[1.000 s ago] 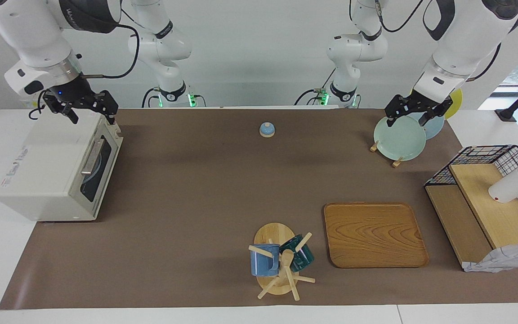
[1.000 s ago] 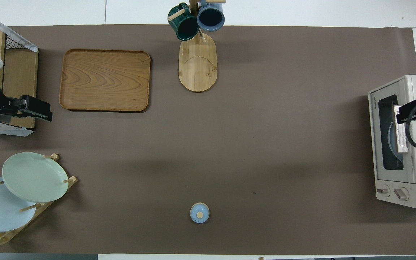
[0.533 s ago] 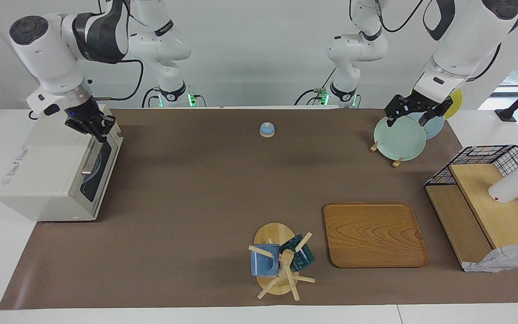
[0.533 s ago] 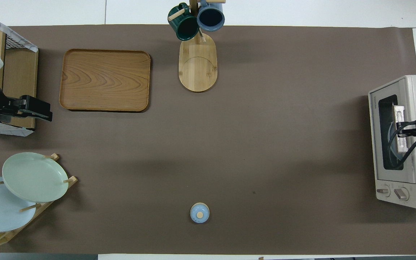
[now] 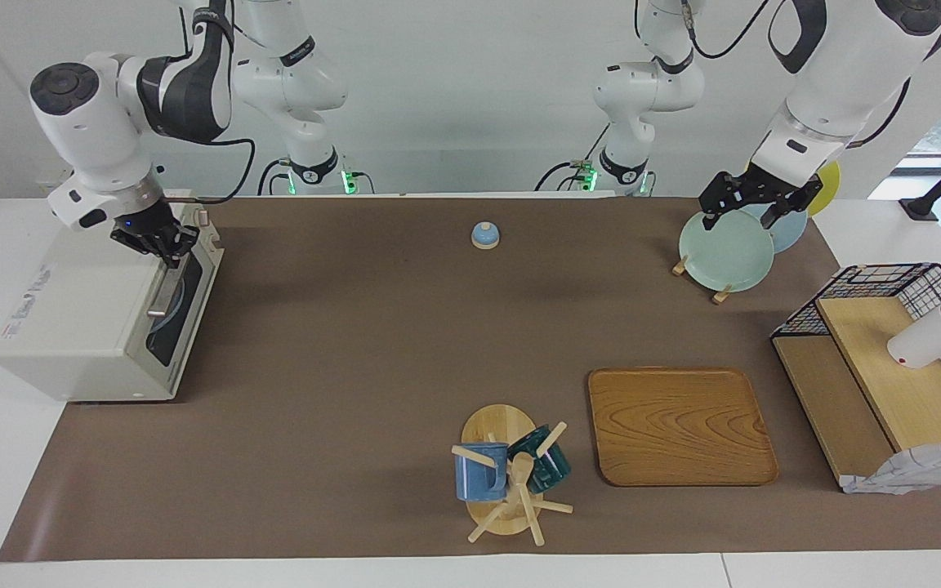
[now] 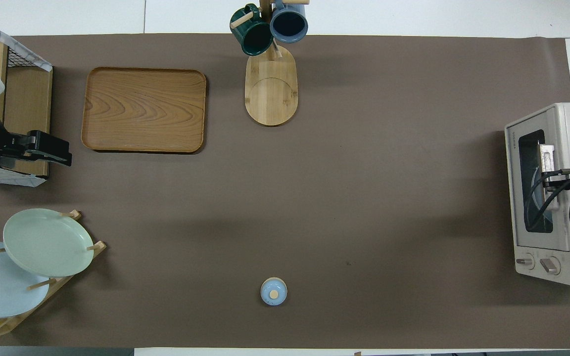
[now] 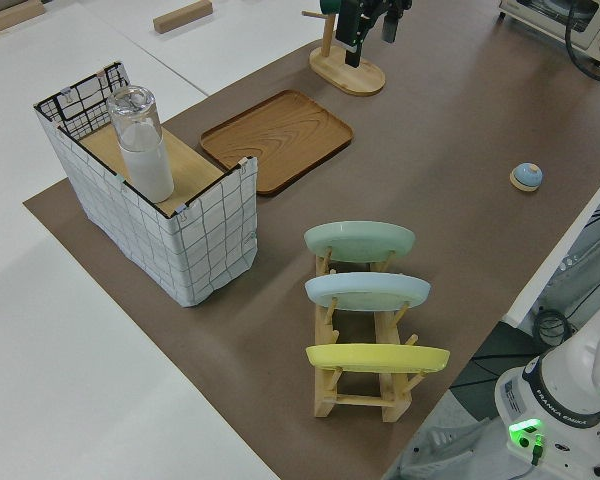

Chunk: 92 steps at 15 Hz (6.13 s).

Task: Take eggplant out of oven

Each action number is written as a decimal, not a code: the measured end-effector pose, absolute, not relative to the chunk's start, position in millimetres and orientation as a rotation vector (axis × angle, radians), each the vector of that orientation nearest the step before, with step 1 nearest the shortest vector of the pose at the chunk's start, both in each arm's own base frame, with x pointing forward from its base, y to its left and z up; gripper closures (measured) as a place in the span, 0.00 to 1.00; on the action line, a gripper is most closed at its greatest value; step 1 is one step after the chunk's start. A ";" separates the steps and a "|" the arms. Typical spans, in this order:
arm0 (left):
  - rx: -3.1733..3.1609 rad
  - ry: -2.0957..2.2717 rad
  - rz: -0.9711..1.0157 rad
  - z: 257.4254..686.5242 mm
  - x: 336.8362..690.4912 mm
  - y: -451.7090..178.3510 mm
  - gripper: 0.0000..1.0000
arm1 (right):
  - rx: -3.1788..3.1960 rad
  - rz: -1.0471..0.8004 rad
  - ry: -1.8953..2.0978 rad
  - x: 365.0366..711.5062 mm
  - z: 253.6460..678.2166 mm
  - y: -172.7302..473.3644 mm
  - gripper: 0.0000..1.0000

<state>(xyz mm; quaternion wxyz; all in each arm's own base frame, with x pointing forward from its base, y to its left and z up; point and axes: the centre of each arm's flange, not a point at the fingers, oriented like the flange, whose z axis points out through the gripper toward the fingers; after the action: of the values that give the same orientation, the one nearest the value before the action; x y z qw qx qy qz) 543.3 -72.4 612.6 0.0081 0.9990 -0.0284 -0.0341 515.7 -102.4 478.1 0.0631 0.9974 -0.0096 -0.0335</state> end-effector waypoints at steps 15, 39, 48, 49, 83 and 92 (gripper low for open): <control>3.122 -0.089 -0.107 612.6 543.3 -72.4 0.00 | 3.012 -0.032 -0.102 522.6 437.3 -35.4 0.99; 3.122 -0.089 -0.107 612.6 543.3 -72.4 0.00 | 3.159 0.202 -0.173 572.9 353.5 32.9 0.99; 3.122 -0.089 -0.107 612.6 543.3 -72.4 0.00 | 3.057 -0.093 -0.252 566.6 403.4 -17.1 0.55; 3.122 -0.089 -0.107 612.6 543.3 -72.4 0.00 | 3.049 -0.104 -0.277 564.2 402.4 -28.3 0.51; 3.122 -0.089 -0.107 612.6 543.3 -72.4 0.00 | 3.091 0.132 -0.364 575.0 348.7 449.3 0.97; 3.122 -0.088 -0.107 612.6 543.3 -72.4 0.00 | 3.118 0.182 -0.458 579.5 344.1 442.3 0.78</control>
<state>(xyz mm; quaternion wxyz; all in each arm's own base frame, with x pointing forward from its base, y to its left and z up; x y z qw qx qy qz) 543.3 -72.4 612.6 0.0081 0.9990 -0.0282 -0.0341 579.5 442.3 344.1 -0.0076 0.9877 -0.1451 0.0575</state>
